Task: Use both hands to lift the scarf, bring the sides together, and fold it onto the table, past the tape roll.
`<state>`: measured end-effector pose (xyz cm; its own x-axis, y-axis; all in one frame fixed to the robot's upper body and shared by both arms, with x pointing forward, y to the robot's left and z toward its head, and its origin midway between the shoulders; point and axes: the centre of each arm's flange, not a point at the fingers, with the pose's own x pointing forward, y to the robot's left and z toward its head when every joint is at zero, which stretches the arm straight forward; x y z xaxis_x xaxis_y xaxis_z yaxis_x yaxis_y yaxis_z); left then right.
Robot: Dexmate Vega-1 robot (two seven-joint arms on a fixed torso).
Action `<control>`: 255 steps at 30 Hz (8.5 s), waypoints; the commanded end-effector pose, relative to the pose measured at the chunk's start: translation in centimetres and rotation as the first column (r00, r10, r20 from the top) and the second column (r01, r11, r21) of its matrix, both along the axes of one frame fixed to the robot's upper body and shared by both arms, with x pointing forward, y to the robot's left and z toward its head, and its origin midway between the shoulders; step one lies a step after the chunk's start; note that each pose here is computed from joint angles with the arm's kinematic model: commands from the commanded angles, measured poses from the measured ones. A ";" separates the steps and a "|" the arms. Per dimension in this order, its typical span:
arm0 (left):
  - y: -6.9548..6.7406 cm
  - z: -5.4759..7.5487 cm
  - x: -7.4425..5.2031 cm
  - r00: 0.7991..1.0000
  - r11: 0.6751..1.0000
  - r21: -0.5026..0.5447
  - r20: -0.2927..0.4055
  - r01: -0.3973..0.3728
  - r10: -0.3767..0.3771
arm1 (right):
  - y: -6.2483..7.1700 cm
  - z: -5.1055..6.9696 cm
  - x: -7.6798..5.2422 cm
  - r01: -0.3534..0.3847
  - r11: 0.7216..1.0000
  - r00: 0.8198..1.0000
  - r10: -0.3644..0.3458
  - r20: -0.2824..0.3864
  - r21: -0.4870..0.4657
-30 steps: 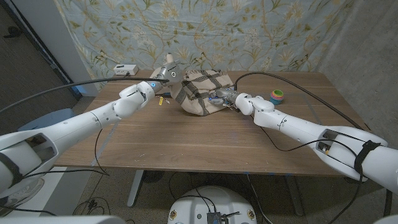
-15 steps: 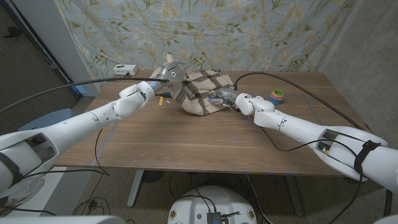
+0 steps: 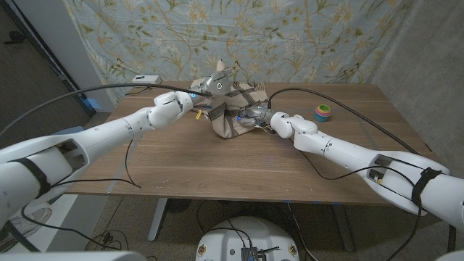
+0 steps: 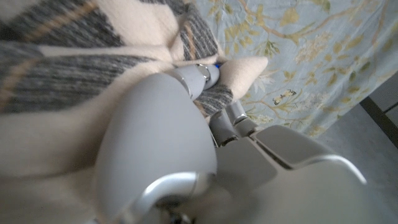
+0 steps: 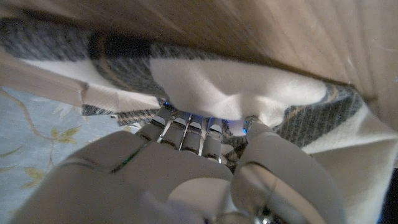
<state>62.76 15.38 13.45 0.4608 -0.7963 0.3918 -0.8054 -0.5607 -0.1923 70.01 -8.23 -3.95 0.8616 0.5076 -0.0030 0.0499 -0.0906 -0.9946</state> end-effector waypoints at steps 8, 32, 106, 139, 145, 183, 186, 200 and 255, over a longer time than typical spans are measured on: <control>-3.2 10.2 -2.8 0.980 0.982 0.177 0.171 0.071 -0.102 | 0.7 0.5 -0.6 -0.010 1.000 1.000 0.010 0.011 0.005; -9.1 7.8 -0.7 0.975 0.944 0.288 0.103 0.160 -0.196 | -0.4 0.3 -1.4 0.011 1.000 1.000 -0.011 0.019 0.019; -2.5 1.7 -0.8 0.977 0.792 -0.585 -0.202 -0.174 0.065 | -7.0 11.4 -16.8 0.195 0.948 0.839 -0.294 0.458 0.252; -1.6 -0.7 5.5 0.800 0.678 -0.513 -0.569 -0.527 0.191 | -7.3 10.8 -15.3 0.132 0.954 0.878 -0.239 0.415 0.270; -1.7 -2.1 6.0 0.868 0.706 -0.569 -0.478 -0.422 0.133 | -7.3 10.7 -14.9 0.130 0.955 0.884 -0.234 0.405 0.267; -1.7 1.8 6.4 0.993 0.824 -0.567 0.081 -0.025 0.086 | -7.6 10.6 -14.3 0.111 0.953 0.897 -0.218 0.383 0.283; -2.3 2.8 6.5 0.987 0.849 -0.527 0.117 -0.030 0.108 | -7.9 10.6 -14.4 0.111 0.950 0.898 -0.221 0.380 0.291; -5.5 6.6 7.6 0.979 0.903 -0.390 0.014 -0.182 0.203 | -9.0 10.4 -14.4 0.117 0.942 0.895 -0.237 0.377 0.314; -10.7 6.5 7.0 0.991 0.821 -0.559 -0.123 -0.116 0.056 | -11.1 11.5 -11.6 0.142 0.909 0.903 -0.281 0.325 0.392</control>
